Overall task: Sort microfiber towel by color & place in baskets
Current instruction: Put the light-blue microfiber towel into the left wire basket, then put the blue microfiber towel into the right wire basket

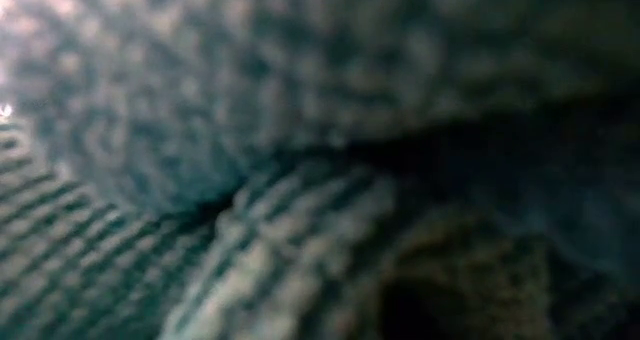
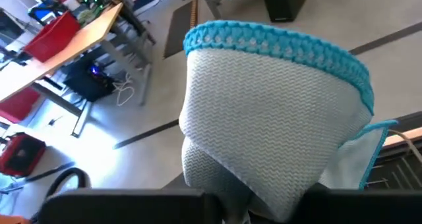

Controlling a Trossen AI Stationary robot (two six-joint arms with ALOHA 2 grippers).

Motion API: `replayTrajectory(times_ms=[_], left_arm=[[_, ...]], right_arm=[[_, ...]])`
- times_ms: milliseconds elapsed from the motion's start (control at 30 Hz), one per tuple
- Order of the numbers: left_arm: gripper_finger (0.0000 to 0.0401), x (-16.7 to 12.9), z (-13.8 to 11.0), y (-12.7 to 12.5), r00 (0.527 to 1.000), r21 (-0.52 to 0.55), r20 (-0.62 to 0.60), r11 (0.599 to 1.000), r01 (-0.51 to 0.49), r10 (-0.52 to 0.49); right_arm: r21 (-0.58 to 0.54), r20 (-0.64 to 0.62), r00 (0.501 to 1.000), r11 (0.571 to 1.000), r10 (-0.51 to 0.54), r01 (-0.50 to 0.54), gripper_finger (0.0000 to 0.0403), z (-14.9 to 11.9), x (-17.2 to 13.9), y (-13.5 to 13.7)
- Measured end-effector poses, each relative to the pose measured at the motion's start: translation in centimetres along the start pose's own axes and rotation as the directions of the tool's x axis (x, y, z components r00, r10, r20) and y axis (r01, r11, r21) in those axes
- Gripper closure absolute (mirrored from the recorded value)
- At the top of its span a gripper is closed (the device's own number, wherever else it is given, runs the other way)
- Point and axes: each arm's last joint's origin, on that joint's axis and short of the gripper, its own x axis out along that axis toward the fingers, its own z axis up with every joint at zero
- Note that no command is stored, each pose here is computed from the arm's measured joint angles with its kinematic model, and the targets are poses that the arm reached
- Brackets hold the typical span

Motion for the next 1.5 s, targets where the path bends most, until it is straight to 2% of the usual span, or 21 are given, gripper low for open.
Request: replayTrajectory(times_ms=[100, 267, 367, 533, 633, 700, 800, 933, 1000, 1233, 1400, 1500], left_arm=[[0.0354, 0.3, 0.0, -0.5, 1.0, 0.033, -0.018, 0.999, 0.011, -0.01], [0.03, 0.5, -0.4, -1.1, 0.986, 0.103, -0.11, 0.985, 0.137, -0.125], [0.0269, 0.5, -0.8, -1.1, 0.977, 0.126, -0.153, 0.978, 0.166, -0.147], [0.0235, 0.4, -1.3, -0.7, 0.974, 0.114, -0.187, 0.982, 0.152, -0.129], [0.0231, 0.2, -1.6, -0.7, 0.945, 0.094, -0.252, 0.967, 0.238, -0.208], [0.0232, 0.0, -1.8, -0.9, 0.887, 0.065, -0.323, 0.927, 0.37, -0.331], [0.0236, -0.9, -2.2, -1.6, 0.765, 0.022, -0.409, 0.832, 0.554, -0.498], [0.0239, -2.8, -3.7, -3.0, 0.634, 0.022, -0.479, 0.713, 0.701, -0.608], [0.0239, -4.1, -4.9, -3.8, 0.585, 0.042, -0.513, 0.662, 0.748, -0.628], [0.0239, -8.8, -10.6, -7.5, 0.492, 0.104, -0.568, 0.536, 0.838, -0.659], [0.024, -12.6, -14.4, -9.7, 0.385, 0.093, -0.555, 0.405, 0.909, -0.738], [0.024, -14.5, -16.3, -10.1, 0.335, 0.075, -0.562, 0.357, 0.931, -0.756]], right_arm=[[-0.004, -0.013, 1.0, 1.0, -0.005, 0.005, 0.0179, -0.3, 0.1, -0.1], [0.006, -0.034, 0.999, 1.0, -0.013, 0.013, 0.0179, -1.0, 0.2, -0.3], [0.011, -0.041, 0.999, 1.0, -0.015, 0.016, 0.0179, -1.1, 0.3, -0.3], [0.026, -0.045, 0.999, 1.0, -0.016, 0.018, 0.0179, -1.2, 0.3, -0.3], [0.027, -0.046, 0.999, 0.999, -0.017, 0.018, 0.0179, -1.2, 0.3, -0.3], [0.026, -0.05, 0.999, 0.999, -0.017, 0.019, 0.0179, -1.3, 0.3, -0.3], [0.024, -0.064, 0.998, 1.0, -0.018, 0.019, 0.0179, -1.4, 0.3, -0.4], [0.046, -0.09, 0.996, 0.999, -0.008, 0.012, 0.0179, -1.7, 0.2, -0.2], [0.06, -0.107, 0.994, 0.998, 0.013, -0.006, 0.0179, -1.9, 0.1, 0.0], [0.076, -0.137, 0.989, 0.996, 0.056, -0.046, 0.0179, -2.4, -0.2, 0.9], [0.189, -0.248, 0.962, 0.98, 0.111, -0.064, 0.0179, -3.4, -0.6, 1.2], [0.266, -0.31, 0.945, 0.964, 0.107, -0.022, 0.0179, -4.2, -0.6, 1.5]])
